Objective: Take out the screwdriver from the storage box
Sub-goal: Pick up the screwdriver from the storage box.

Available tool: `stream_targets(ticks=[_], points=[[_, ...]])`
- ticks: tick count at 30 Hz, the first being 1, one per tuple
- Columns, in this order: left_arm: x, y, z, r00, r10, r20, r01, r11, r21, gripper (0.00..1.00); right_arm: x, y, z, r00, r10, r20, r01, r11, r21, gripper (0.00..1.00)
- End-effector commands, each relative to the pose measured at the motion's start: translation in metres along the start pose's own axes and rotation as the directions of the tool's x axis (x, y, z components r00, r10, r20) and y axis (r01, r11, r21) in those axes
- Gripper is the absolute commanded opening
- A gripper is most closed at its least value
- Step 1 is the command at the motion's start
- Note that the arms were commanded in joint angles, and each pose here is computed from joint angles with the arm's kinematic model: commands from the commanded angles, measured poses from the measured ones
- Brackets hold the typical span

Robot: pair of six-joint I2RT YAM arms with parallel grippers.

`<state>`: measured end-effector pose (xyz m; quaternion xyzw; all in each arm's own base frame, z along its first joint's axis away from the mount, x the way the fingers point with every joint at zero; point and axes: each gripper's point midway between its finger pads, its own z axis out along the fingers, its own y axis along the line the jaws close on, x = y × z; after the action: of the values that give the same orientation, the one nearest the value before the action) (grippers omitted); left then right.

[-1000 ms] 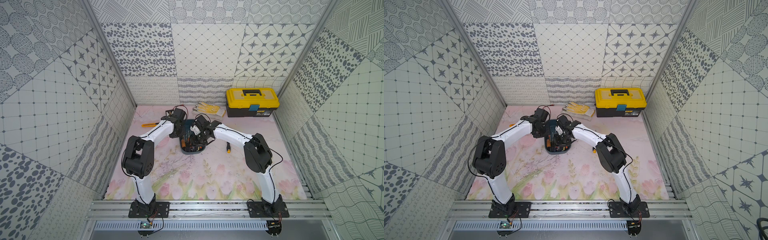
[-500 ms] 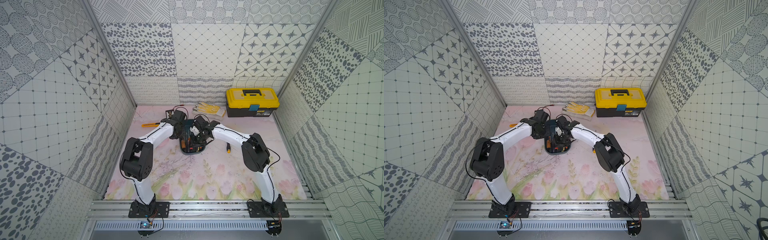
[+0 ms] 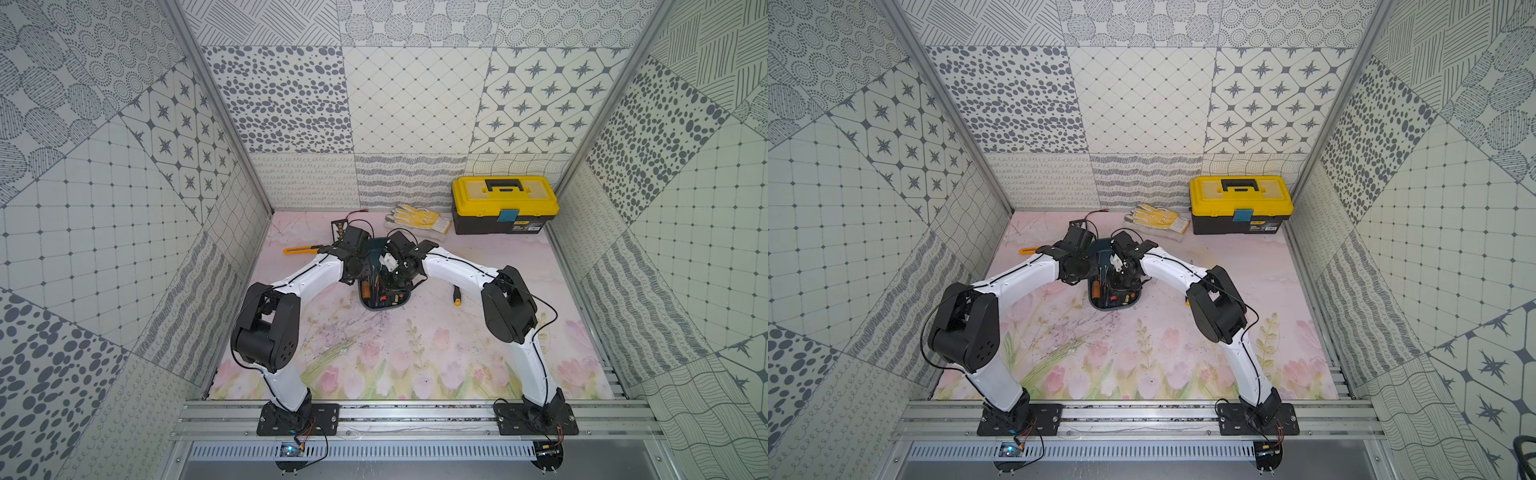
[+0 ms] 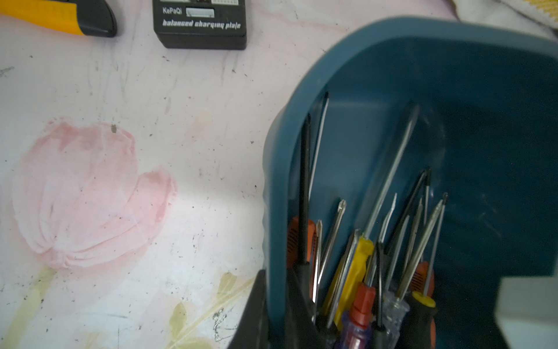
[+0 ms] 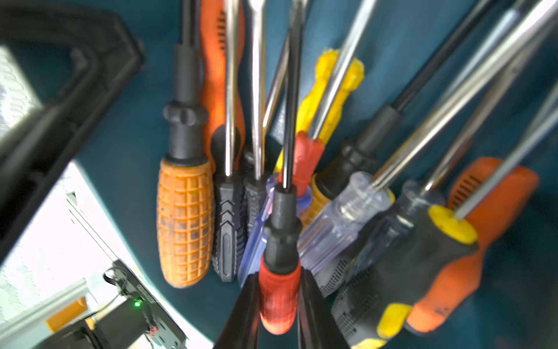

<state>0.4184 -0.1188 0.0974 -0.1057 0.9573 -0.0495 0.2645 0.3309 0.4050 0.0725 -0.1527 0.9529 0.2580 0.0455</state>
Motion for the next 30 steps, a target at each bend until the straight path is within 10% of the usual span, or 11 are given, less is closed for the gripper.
stream_targets(ticks=[1, 30], points=[[-0.028, -0.028, -0.010, 0.992, -0.013, 0.122, -0.001, 0.993, 0.115, 0.00, 0.003, -0.007, 0.009, 0.999, -0.023, 0.023, 0.022, 0.999, 0.024, 0.10], [-0.030, -0.004, -0.004, 0.984, 0.051, 0.171, -0.048, 0.999, -0.019, 0.00, -0.024, 0.011, -0.101, 0.893, -0.177, 0.414, 0.169, 0.984, 0.056, 0.00]])
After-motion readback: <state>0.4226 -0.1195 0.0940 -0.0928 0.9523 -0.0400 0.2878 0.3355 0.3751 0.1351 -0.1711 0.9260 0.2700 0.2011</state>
